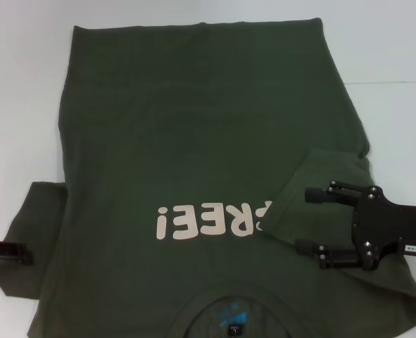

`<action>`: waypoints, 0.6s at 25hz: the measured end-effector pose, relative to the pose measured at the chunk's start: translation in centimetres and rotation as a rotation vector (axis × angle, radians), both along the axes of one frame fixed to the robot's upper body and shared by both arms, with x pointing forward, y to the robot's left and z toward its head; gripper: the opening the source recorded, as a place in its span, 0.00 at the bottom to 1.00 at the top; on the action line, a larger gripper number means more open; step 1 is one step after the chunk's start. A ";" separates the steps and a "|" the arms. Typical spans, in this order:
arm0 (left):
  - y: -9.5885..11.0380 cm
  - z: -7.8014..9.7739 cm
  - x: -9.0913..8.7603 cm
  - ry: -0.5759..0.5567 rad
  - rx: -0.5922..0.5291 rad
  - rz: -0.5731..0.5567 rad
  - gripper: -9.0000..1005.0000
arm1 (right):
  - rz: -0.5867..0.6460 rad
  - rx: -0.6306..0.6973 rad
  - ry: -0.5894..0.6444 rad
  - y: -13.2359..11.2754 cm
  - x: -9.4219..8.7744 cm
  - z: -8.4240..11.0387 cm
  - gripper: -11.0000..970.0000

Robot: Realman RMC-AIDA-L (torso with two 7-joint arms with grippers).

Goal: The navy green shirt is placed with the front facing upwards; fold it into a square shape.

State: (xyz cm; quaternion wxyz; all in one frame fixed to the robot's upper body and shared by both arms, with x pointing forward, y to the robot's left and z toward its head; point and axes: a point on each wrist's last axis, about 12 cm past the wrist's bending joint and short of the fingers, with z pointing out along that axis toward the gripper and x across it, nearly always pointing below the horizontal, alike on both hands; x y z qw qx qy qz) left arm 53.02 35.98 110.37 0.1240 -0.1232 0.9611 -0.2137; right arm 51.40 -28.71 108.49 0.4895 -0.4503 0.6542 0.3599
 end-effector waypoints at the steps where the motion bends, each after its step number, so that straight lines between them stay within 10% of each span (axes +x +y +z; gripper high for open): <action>1: -0.2 0.0 0.2 0.000 -0.003 -0.006 0.88 | 0.000 0.001 0.002 0.0 0.0 0.0 0.93; 15: -1.1 0.0 0.9 -0.013 0.014 -0.047 0.88 | -0.014 0.006 0.010 -0.3 -0.2 -0.1 0.93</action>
